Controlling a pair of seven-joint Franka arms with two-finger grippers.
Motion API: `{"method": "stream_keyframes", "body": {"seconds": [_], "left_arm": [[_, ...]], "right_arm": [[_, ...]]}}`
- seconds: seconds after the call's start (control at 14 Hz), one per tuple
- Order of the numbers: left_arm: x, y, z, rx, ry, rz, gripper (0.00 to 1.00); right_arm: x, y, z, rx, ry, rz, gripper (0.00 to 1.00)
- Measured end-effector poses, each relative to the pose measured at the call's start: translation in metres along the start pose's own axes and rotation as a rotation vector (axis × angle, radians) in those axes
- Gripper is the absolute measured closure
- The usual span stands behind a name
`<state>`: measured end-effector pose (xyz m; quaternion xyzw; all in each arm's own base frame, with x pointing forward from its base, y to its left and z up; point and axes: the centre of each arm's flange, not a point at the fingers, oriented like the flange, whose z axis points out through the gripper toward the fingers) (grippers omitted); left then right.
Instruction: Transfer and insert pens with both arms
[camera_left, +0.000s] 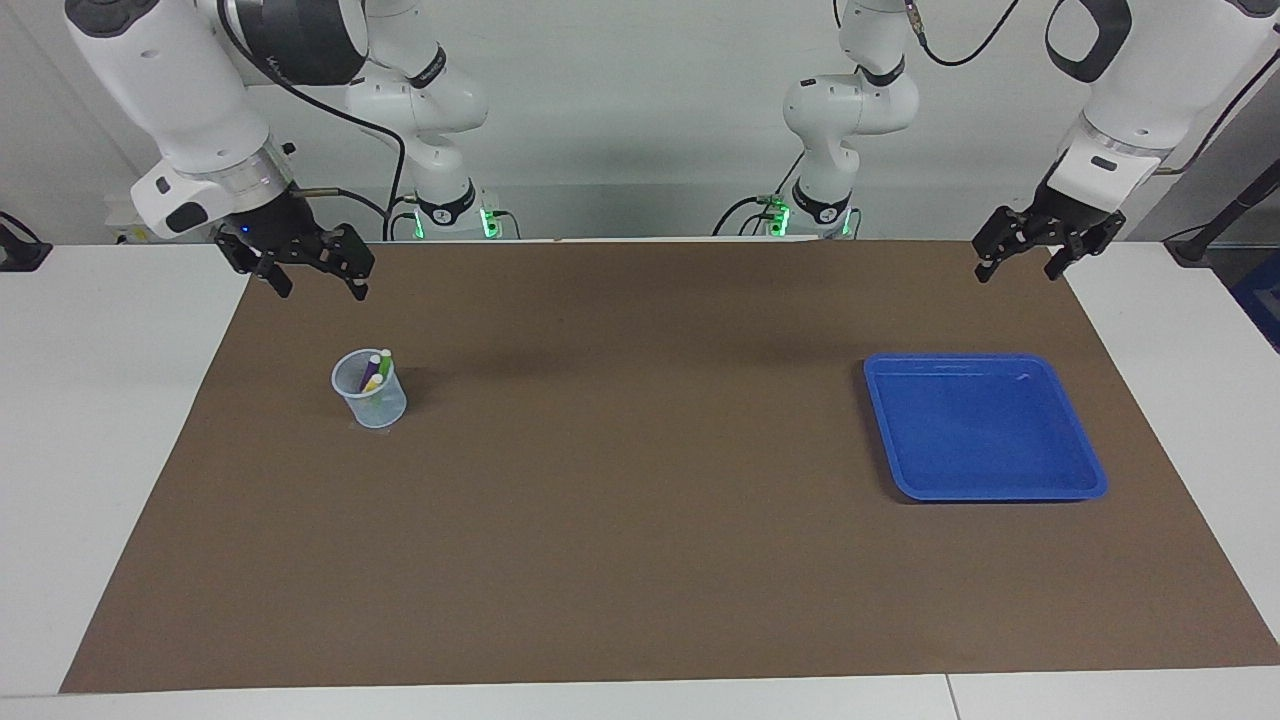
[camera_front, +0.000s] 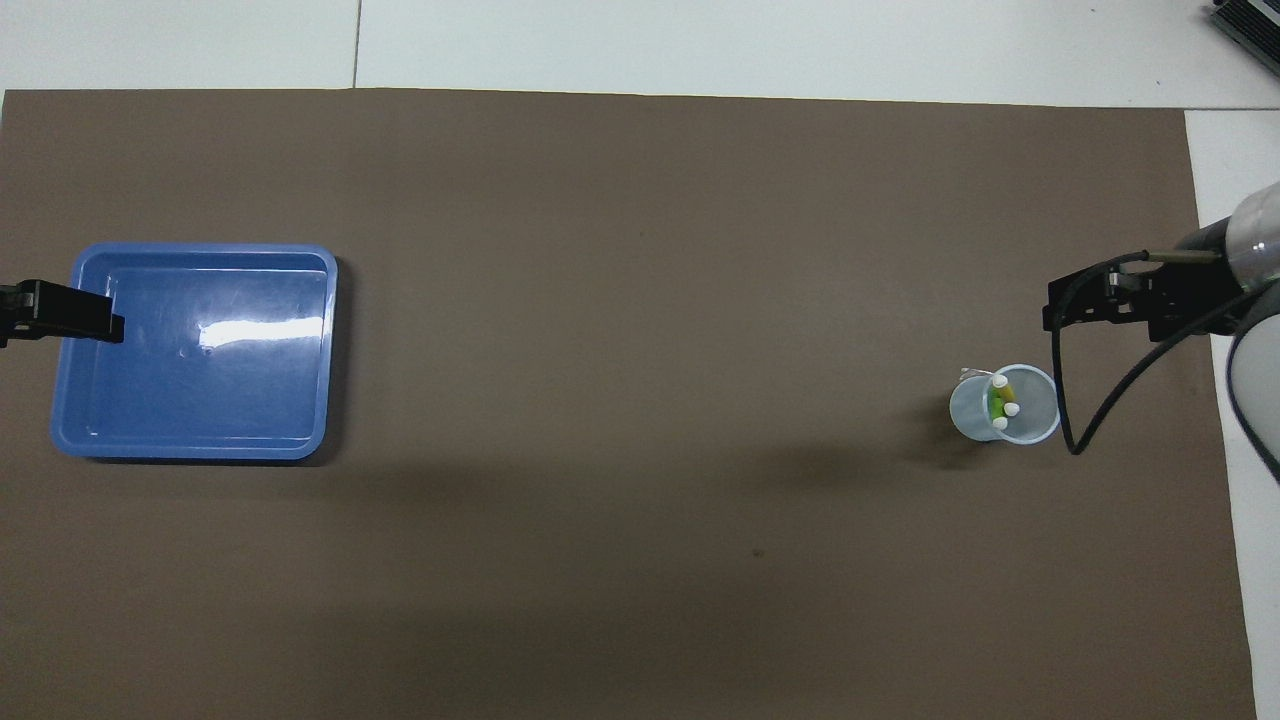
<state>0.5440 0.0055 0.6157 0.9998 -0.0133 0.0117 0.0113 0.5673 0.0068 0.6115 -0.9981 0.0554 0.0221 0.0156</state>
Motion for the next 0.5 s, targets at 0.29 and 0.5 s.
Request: {"method": "stream_keyframes", "body": {"seconds": [0.29, 0.5], "left_arm": [[0.0000, -0.0002, 0.0000, 0.000, 0.000, 0.000, 0.00], [0.0000, -0.0003, 0.0000, 0.000, 0.000, -0.001, 0.00]], "right_arm": [[0.0017, 0.0030, 0.0035, -0.002, -0.010, 0.006, 0.00], [0.0024, 0.0020, 0.0050, -0.002, -0.012, 0.005, 0.00]]}}
